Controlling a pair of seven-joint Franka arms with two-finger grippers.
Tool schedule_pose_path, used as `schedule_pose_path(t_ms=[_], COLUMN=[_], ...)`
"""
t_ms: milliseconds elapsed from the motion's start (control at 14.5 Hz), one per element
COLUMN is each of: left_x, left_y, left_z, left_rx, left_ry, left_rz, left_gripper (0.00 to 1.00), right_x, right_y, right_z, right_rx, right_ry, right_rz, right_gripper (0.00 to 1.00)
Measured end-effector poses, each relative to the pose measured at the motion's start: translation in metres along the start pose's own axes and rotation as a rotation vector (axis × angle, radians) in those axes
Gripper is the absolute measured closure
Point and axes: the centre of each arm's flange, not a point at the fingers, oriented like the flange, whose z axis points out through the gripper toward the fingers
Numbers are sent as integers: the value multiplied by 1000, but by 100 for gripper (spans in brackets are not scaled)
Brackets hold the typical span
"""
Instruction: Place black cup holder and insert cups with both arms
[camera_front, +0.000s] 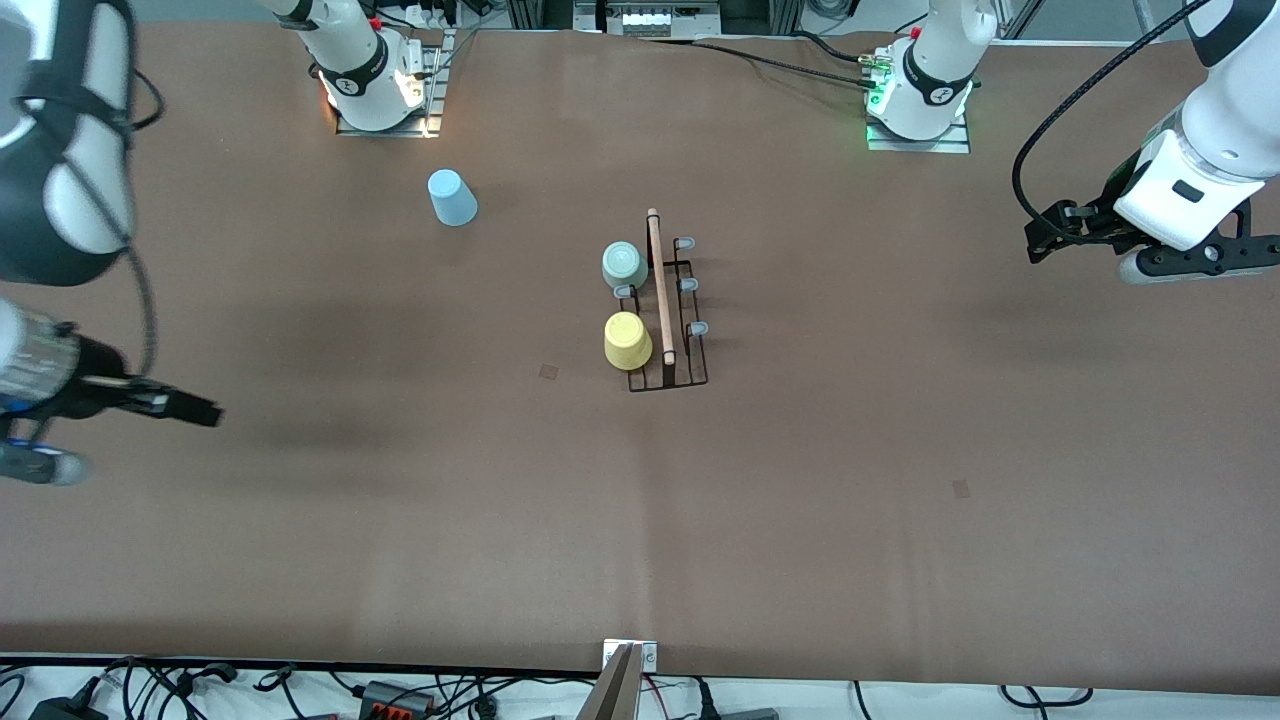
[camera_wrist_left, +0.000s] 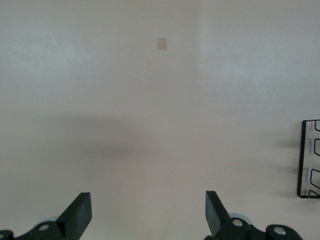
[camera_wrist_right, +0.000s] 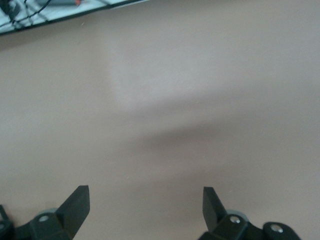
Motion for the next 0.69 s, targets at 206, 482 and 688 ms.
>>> schedule_pose_path(t_ms=[206, 482, 688], left_x=[0, 0, 0], left_y=[0, 0, 0], left_z=[0, 0, 0], left_rx=[0, 0, 0], left_ry=[0, 0, 0], left_rz=[0, 0, 0], left_gripper=[0, 0, 0], right_x=[-5, -31, -50], right_y=[39, 53, 55], right_z=[-26, -73, -83], right_rx=[-4, -14, -28], right_ry=[33, 68, 8], right_rz=[8, -58, -106], right_gripper=[0, 0, 0])
